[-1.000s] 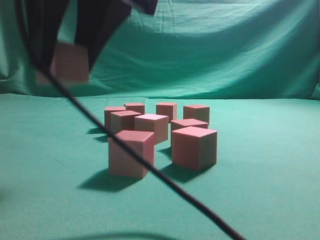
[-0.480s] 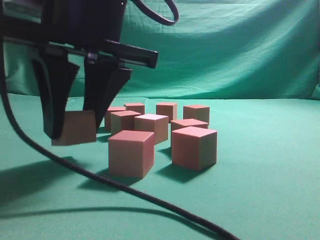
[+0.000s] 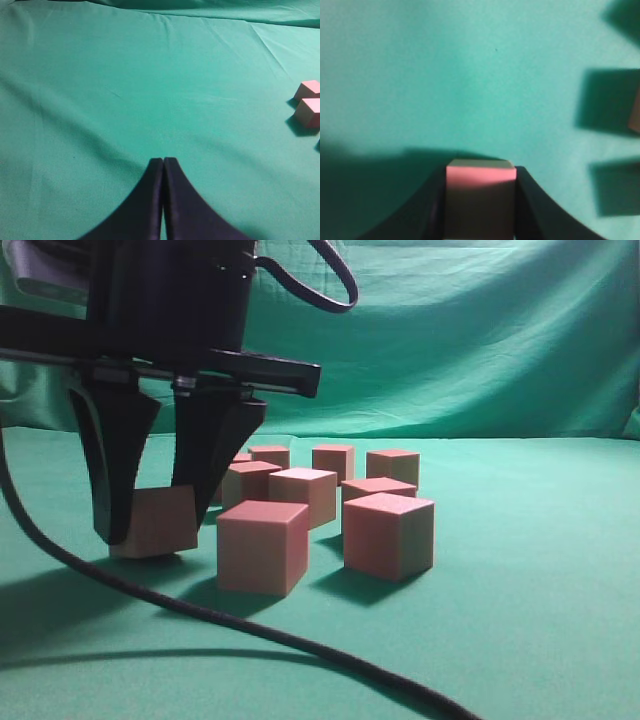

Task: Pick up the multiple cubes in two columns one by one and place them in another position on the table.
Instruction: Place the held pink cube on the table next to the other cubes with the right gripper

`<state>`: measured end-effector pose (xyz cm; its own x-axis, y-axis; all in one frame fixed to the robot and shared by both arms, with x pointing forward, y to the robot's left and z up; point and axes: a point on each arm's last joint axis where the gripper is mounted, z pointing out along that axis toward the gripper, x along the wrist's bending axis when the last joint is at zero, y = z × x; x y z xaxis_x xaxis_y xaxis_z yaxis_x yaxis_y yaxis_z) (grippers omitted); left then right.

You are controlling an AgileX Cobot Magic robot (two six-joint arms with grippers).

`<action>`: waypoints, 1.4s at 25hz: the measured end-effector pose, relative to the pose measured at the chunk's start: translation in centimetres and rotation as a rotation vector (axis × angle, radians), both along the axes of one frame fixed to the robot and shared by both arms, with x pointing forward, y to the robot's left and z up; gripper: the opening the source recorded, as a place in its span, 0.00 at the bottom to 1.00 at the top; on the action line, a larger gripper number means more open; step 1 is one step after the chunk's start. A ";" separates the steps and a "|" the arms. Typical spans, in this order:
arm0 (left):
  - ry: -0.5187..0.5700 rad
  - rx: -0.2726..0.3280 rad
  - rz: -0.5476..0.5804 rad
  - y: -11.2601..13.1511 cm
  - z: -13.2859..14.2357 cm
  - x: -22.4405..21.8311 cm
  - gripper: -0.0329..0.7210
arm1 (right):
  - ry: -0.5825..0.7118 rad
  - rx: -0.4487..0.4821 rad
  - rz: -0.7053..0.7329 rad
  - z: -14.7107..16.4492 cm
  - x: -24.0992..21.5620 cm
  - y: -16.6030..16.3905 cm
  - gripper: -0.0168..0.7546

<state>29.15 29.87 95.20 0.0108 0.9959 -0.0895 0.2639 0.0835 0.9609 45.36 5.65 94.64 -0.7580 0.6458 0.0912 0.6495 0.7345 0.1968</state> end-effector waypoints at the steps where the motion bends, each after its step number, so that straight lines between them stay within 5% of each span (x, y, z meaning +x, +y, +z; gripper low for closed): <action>1: 0.000 0.000 0.000 0.0 0.0 0.0 0.04 | 0.000 0.000 0.000 0.0 0.0 0.0 0.37; 7: 0.000 0.000 0.000 0.0 0.0 0.0 0.04 | 0.001 0.000 -0.002 0.0 0.0 0.0 0.37; 15: 0.000 0.000 0.000 0.0 0.0 0.0 0.04 | 0.004 -0.005 -0.002 -0.1 0.0 0.0 0.79; 21: 0.000 0.000 0.000 0.0 0.0 0.0 0.04 | -0.002 0.005 0.000 0.8 0.2 0.3 0.81; 27: 0.000 0.000 0.000 0.0 0.0 0.0 0.04 | -0.064 0.049 0.018 5.9 1.2 1.6 0.81; 34: 0.000 0.000 0.000 0.0 0.0 0.0 0.04 | -0.180 0.111 0.028 13.6 2.3 2.2 0.67; 35: 0.000 0.000 0.000 0.0 0.0 0.0 0.04 | -0.204 0.127 0.026 14.7 2.4 2.2 0.56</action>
<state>29.15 29.87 95.20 0.0108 0.9959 -0.0895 0.2639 0.0835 0.9609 47.74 7.88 109.30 -0.7856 0.6186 0.0136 0.5676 0.7117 0.4140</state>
